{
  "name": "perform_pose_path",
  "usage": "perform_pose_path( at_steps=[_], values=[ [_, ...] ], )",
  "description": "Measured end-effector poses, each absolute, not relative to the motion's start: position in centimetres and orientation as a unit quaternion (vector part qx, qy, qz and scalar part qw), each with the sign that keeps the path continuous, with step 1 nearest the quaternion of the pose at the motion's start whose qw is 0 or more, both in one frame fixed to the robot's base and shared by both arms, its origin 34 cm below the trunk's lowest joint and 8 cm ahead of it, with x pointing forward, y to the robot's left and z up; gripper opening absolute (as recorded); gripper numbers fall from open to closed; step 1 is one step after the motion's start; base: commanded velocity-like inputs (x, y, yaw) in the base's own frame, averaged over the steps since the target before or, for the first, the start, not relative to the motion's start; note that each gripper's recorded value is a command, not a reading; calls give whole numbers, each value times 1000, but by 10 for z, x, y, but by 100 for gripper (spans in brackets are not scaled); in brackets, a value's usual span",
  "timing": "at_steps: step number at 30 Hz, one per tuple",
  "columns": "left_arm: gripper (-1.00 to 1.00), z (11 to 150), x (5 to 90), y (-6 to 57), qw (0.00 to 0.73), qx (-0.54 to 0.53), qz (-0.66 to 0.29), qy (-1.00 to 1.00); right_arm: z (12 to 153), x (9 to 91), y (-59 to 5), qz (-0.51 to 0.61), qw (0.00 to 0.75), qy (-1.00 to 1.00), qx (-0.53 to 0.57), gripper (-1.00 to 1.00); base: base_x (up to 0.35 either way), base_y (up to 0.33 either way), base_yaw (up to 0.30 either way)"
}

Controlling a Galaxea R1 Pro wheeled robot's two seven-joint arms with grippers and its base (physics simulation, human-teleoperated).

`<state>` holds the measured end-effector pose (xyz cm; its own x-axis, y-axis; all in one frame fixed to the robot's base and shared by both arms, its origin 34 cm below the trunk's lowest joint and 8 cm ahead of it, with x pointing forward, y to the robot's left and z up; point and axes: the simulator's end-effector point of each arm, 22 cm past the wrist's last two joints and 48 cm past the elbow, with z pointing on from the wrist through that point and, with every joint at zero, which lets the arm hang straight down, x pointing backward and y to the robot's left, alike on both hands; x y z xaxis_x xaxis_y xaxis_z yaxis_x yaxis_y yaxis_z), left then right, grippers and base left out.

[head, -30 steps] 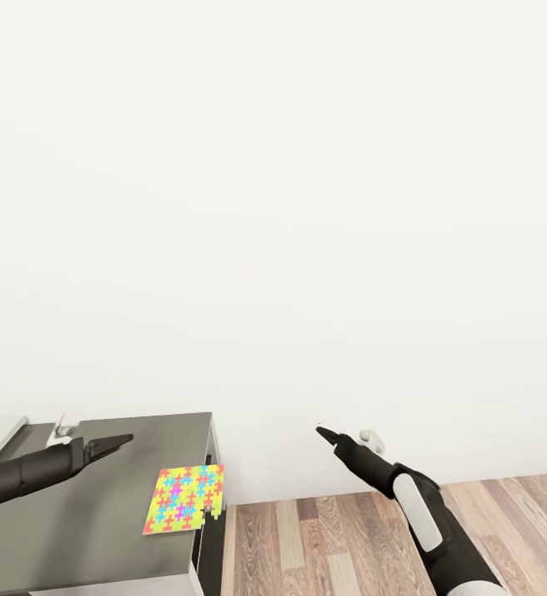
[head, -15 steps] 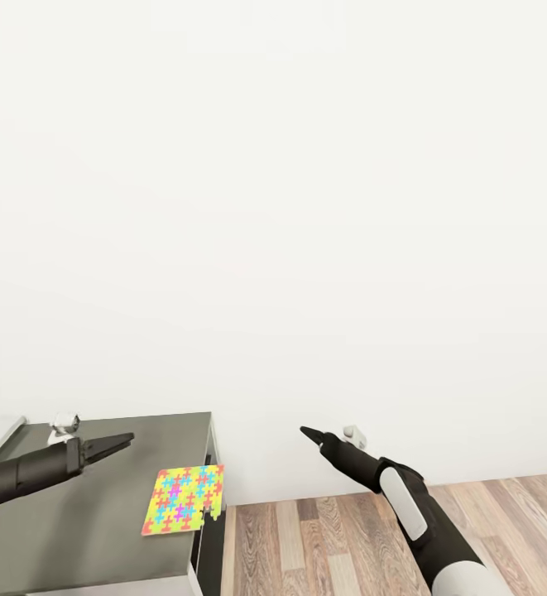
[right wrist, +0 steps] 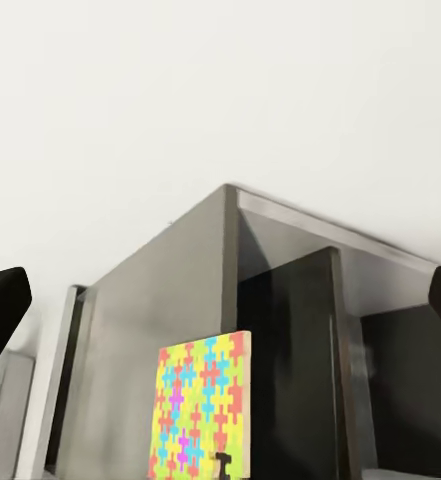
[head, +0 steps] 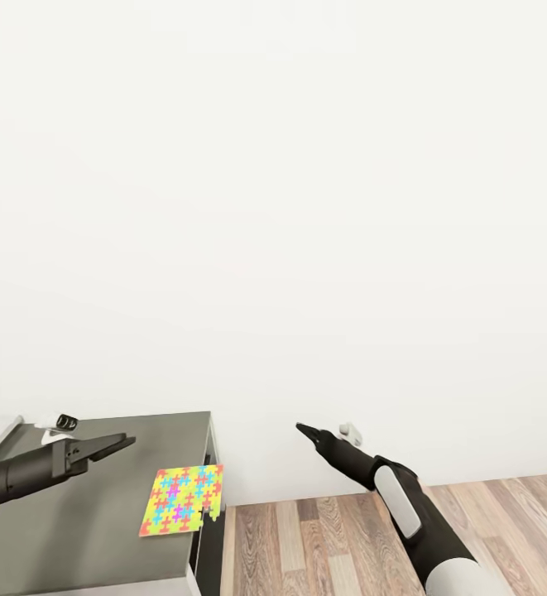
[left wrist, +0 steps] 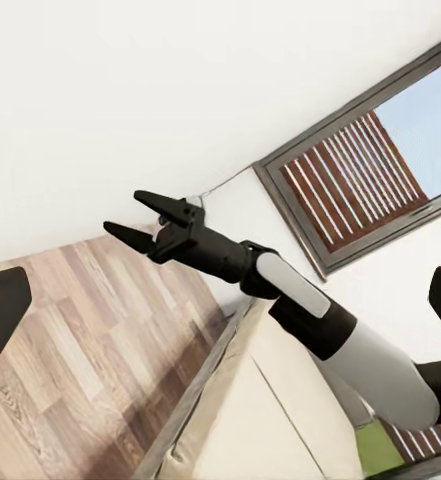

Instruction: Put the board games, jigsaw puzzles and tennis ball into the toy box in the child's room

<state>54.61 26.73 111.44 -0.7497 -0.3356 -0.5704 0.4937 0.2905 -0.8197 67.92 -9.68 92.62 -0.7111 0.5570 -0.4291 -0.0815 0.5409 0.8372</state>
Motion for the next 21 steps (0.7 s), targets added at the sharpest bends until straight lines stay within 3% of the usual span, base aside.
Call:
perform_pose_path(
  at_steps=[13,21],
  values=[
    [100,1104,549,265,349,59,-595,722,881,689,-59,453,223,847,168,100,0,0,0],
    [100,1096,551,264,348,59,-595,722,884,693,-72,490,225,826,164,100,0,0,0]
  ],
)
